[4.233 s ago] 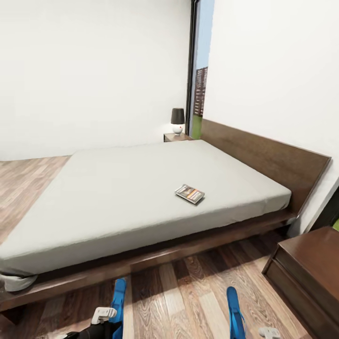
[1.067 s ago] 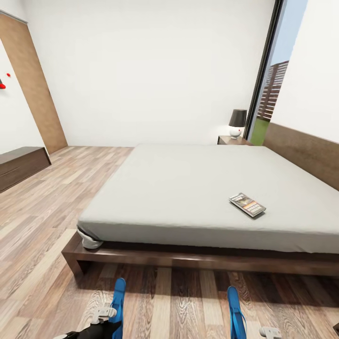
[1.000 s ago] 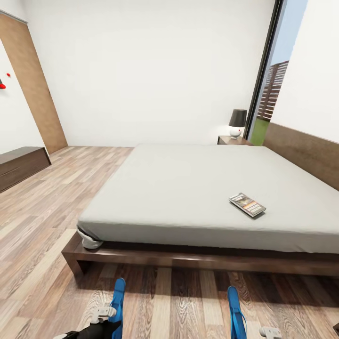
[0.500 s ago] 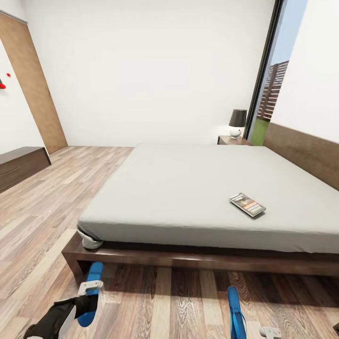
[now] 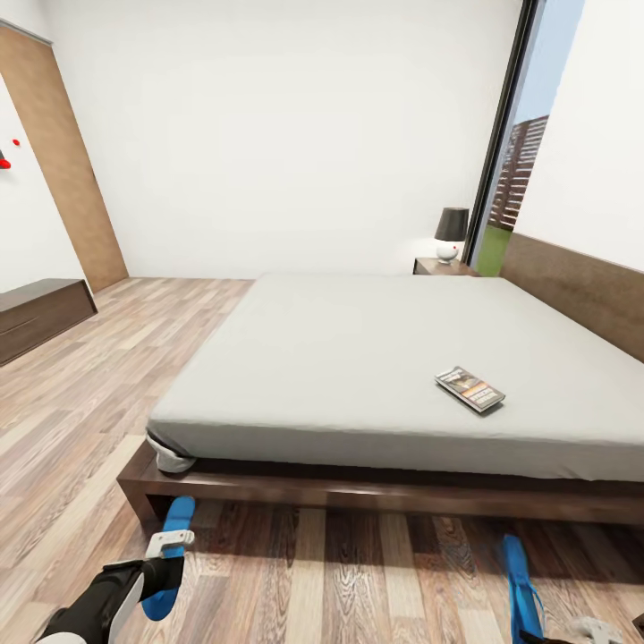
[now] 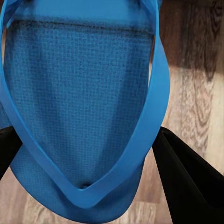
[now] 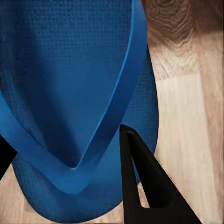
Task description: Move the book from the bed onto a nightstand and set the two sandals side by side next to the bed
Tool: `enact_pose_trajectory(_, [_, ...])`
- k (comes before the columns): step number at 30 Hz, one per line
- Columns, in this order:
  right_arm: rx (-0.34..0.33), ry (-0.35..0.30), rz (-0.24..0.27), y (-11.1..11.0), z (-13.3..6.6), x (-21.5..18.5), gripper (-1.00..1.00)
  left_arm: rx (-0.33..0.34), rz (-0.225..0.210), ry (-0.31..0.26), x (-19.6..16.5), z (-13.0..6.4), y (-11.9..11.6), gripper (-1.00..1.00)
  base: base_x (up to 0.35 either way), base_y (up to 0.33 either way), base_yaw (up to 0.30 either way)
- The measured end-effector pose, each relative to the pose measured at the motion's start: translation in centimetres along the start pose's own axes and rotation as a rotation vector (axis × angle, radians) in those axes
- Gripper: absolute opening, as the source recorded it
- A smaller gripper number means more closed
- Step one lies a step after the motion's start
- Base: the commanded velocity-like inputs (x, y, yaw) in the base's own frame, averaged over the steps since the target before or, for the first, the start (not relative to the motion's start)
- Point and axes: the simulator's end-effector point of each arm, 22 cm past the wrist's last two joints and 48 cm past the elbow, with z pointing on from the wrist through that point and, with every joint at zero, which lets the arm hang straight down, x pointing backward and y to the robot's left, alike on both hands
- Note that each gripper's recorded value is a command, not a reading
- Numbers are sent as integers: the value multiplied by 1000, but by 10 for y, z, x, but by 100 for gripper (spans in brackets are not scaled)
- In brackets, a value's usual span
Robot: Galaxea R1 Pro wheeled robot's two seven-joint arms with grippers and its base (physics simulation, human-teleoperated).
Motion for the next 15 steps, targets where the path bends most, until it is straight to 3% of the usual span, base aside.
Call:
enact_pose_trajectory(3, [-58,-24,118,-7,-20,-18,-100,2,-1,-2,2,0,-1,-100,0,0,0])
enact_pose_trajectory(4, [-82,-28,134,-5,-23,-20,-100,2,-1,-5,2,0,-1,-100,0,0,0])
enact_pose_trajectory(8, [-170,-39,155,11,-29,-26,-100,5,2,-23,1,1,-3,-100,0,0,0])
enact_pose_trajectory(15, [-340,-39,149,47,-39,-29,-100,8,1,-8,12,3,-4,-100,0,0,0])
